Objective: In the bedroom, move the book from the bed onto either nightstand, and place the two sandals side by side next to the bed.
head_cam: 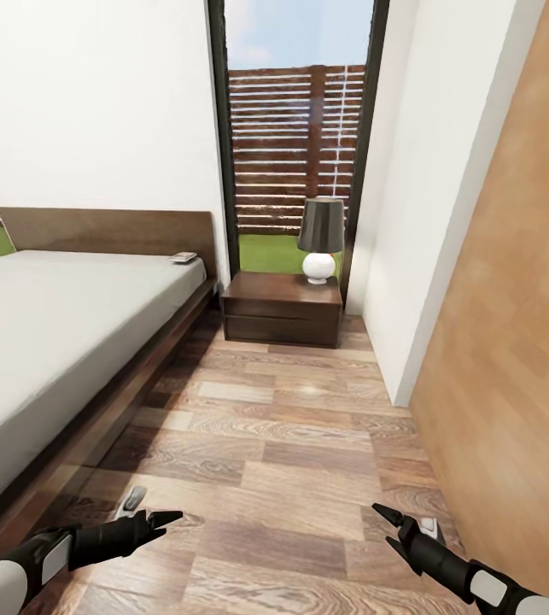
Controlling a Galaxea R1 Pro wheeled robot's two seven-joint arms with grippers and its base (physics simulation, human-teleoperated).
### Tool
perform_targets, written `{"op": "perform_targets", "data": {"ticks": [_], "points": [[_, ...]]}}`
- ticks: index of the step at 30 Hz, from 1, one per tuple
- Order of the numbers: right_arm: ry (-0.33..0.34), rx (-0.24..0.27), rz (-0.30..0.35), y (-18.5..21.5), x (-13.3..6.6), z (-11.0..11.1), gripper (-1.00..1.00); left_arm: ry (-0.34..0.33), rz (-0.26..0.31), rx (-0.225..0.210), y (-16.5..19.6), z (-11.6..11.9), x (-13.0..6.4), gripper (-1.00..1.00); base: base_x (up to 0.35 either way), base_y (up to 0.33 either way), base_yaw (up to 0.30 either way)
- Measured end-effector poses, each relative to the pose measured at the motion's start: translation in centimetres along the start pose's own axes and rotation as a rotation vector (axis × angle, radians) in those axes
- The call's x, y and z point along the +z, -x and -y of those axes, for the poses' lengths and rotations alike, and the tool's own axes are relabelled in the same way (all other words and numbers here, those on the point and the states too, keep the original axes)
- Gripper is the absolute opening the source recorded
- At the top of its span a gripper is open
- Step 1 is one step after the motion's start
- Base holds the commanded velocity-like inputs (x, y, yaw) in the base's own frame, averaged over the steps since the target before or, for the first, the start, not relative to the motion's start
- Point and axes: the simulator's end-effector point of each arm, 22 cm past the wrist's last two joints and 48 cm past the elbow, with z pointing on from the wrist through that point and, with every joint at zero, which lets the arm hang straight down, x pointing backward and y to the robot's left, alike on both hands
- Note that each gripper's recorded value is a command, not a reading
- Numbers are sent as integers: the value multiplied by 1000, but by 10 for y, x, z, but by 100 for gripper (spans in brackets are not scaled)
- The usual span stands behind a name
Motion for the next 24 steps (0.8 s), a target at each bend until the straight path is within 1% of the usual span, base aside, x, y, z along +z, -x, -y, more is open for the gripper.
{"op": "perform_targets", "data": {"ticks": [24], "points": [[-1, 1, -2, 0, 0, 0, 100, 1, 1, 0, 0, 0, 0, 100, 114, 0, 0]]}}
